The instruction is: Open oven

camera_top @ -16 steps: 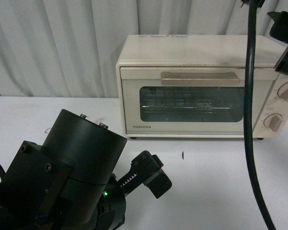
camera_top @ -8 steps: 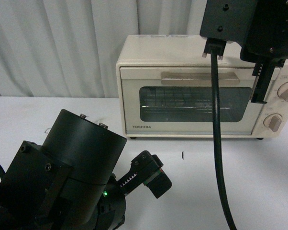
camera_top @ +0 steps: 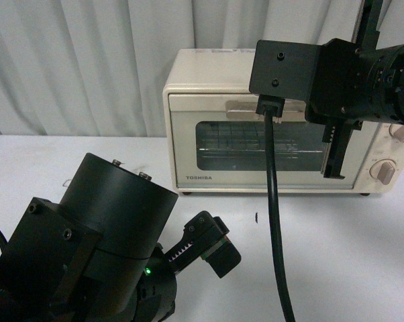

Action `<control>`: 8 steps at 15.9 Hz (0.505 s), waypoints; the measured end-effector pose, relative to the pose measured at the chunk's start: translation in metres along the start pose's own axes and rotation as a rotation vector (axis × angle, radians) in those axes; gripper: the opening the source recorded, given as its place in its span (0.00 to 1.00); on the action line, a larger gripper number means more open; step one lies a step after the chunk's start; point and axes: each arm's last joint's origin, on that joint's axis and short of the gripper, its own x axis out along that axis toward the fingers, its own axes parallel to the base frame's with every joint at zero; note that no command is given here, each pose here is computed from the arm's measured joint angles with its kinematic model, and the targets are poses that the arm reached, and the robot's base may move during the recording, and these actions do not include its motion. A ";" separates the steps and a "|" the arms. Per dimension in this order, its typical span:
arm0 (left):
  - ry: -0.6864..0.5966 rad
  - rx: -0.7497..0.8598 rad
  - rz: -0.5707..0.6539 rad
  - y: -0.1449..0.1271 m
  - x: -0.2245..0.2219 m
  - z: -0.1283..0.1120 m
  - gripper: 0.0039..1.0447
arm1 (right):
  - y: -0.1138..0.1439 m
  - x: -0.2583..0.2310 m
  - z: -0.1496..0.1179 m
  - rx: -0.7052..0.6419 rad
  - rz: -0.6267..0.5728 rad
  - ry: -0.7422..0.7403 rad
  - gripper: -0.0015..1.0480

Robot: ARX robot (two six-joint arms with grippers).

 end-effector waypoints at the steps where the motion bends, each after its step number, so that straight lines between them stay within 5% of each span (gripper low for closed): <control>1: 0.000 0.000 0.000 0.000 0.000 0.000 0.94 | 0.000 0.000 0.000 0.005 0.003 0.001 0.02; 8: 0.000 0.000 0.000 0.000 0.000 0.000 0.94 | 0.008 0.009 -0.002 0.048 0.034 -0.002 0.02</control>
